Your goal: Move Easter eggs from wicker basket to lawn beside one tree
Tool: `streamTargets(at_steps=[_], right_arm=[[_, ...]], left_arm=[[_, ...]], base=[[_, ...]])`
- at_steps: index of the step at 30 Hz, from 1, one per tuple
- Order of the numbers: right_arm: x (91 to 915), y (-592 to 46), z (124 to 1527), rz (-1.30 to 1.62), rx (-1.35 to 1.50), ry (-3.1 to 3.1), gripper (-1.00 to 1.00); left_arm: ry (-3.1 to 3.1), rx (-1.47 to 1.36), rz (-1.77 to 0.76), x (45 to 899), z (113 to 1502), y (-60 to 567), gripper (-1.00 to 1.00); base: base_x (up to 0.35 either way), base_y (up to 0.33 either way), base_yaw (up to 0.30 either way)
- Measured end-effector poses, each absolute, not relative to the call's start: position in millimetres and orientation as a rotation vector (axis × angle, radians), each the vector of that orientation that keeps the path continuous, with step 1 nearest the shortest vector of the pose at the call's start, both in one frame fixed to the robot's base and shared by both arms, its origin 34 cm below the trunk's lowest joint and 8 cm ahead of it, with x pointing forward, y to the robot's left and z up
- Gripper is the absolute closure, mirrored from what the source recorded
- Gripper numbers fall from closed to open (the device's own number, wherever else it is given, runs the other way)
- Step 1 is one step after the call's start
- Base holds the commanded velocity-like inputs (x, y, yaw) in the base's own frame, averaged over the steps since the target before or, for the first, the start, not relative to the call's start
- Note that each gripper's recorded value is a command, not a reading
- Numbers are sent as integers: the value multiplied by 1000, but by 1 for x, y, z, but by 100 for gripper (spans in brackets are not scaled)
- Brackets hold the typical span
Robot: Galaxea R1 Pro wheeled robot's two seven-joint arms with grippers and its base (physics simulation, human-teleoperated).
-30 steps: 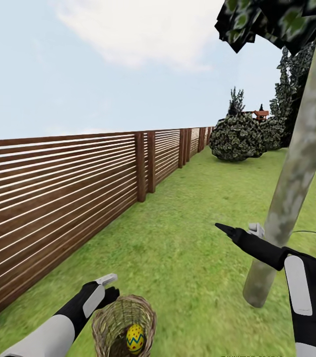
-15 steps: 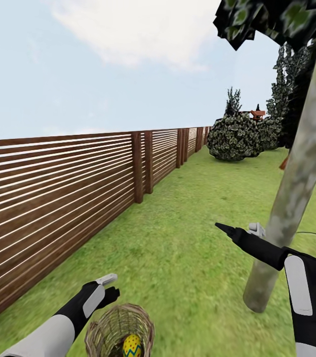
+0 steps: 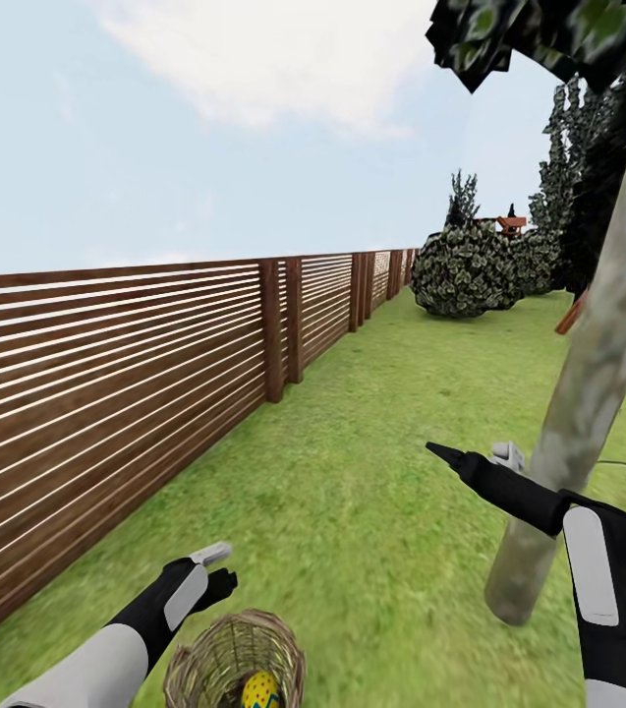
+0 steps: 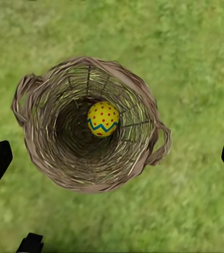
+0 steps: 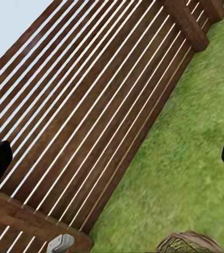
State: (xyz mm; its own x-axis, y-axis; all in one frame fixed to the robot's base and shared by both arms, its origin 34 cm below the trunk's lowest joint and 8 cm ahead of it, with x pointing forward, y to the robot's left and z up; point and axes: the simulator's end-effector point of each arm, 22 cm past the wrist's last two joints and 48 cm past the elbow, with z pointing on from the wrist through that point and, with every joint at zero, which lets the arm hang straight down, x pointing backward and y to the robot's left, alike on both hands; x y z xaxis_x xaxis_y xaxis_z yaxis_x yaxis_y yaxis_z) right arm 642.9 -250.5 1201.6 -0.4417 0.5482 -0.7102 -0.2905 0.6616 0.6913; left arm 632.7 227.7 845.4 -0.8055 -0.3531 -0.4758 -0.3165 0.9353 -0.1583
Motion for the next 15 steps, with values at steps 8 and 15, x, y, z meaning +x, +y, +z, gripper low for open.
streamTargets(at_steps=[8, 15], right_arm=[[644, -250, 1198, 965, 211, 1799, -100], [645, -250, 1195, 966, 212, 1803, -100]], left_arm=[[2580, -480, -95, 632, 843, 228, -100], [2583, -481, -95, 632, 841, 228, -100]], base=[[74, 0, 0], [7, 0, 0]])
